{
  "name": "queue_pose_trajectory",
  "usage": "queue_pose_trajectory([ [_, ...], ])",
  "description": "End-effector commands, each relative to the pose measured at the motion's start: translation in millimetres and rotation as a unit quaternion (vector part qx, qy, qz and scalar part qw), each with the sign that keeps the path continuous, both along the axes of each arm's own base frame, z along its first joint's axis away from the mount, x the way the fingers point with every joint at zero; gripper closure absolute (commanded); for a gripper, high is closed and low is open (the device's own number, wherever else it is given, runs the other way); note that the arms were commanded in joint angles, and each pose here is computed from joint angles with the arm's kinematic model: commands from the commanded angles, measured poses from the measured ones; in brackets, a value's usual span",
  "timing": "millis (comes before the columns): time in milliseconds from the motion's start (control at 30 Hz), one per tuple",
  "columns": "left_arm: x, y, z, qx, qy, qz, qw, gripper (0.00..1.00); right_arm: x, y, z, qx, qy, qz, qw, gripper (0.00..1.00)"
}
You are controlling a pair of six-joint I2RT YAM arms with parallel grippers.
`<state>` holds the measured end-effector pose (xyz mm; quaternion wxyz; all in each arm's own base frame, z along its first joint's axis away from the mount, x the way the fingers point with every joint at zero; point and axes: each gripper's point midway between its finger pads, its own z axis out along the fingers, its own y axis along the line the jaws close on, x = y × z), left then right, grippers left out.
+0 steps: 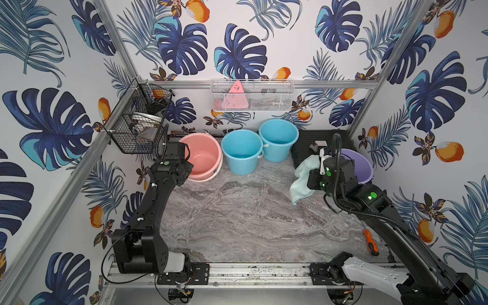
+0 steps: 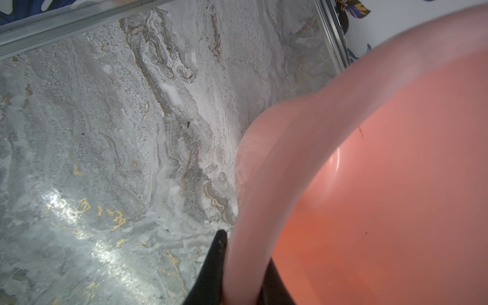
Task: Wipe the inside of the bucket with a cloth
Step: Pick up the bucket from the center of the board.
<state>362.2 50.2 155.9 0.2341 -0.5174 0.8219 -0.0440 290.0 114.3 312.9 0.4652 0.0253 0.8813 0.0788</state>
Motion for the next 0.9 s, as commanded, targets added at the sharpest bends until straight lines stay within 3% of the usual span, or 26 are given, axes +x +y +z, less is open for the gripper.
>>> queue_pose_trajectory([
  [0, -11.4, -16.4, 13.7, 0.001, -0.016, -0.082, 0.997, 1.00, -3.6, 2.9, 7.8, 0.011, -0.001, 0.010, 1.000, 1.00],
  [167, -43.6, -45.4, 31.4, 0.014, -0.031, -0.207, 0.978, 1.00, -10.9, 17.3, 25.0, 0.027, -0.009, 0.062, 0.998, 1.00],
  [367, -78.2, -95.2, 35.6, 0.007, -0.031, -0.364, 0.931, 1.00, -32.8, 48.1, 55.0, 0.064, -0.023, 0.177, 0.982, 1.00],
  [633, -104.2, -139.4, 23.6, 0.040, -0.027, -0.465, 0.884, 1.00, -70.6, 83.7, 86.0, 0.105, -0.036, 0.323, 0.940, 1.00],
  [867, -106.4, -183.9, 20.4, 0.079, -0.022, -0.523, 0.848, 1.00, -84.9, 111.2, 92.6, 0.132, -0.031, 0.411, 0.902, 1.00],
])
